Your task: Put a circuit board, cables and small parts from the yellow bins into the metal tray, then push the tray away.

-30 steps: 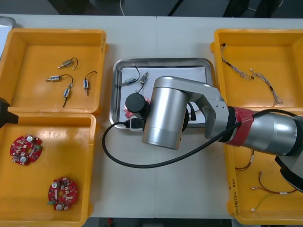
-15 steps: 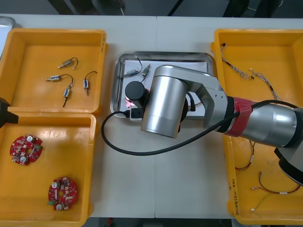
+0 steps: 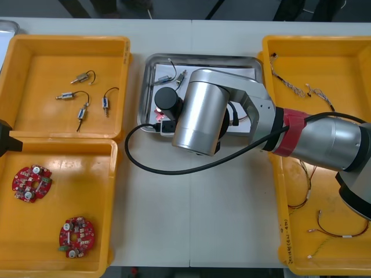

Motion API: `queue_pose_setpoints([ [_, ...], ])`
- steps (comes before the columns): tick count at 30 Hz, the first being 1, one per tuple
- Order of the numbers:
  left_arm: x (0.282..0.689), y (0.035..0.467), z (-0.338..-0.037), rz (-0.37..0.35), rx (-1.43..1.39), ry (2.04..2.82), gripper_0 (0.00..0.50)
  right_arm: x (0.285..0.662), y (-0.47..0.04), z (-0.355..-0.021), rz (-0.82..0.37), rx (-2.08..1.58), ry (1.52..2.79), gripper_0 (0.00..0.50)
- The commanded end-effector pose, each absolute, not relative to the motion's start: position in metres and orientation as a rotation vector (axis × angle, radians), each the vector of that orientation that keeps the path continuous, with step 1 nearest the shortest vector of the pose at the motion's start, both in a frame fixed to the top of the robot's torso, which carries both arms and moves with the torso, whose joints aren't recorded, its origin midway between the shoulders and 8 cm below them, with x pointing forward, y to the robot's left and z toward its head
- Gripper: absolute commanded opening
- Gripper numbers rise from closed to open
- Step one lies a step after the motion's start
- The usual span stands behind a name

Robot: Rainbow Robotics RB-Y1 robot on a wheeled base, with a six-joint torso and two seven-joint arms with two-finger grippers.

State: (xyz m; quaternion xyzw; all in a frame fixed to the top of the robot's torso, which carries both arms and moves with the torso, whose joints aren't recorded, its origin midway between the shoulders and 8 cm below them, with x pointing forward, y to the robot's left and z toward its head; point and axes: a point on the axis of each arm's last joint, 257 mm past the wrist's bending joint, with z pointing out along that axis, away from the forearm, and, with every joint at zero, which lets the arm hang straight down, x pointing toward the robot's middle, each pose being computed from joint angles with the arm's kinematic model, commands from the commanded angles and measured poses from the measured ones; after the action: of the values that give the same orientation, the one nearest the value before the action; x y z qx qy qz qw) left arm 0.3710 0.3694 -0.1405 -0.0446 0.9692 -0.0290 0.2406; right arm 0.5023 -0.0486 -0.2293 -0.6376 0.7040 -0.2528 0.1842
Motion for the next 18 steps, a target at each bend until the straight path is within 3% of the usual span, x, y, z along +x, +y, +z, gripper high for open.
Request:
queue_pose_setpoints([
  [1, 0.365, 0.374, -0.136, -0.037, -0.153, 2.653, 0.5, 0.517, -0.02, -0.192, -0.721, -1.805, 1.889, 0.0],
  [18, 0.365, 0.374, -0.136, -0.037, -0.153, 2.653, 0.5, 0.536, -0.013, -0.179, -0.759, -1.813, 1.862, 0.0],
])
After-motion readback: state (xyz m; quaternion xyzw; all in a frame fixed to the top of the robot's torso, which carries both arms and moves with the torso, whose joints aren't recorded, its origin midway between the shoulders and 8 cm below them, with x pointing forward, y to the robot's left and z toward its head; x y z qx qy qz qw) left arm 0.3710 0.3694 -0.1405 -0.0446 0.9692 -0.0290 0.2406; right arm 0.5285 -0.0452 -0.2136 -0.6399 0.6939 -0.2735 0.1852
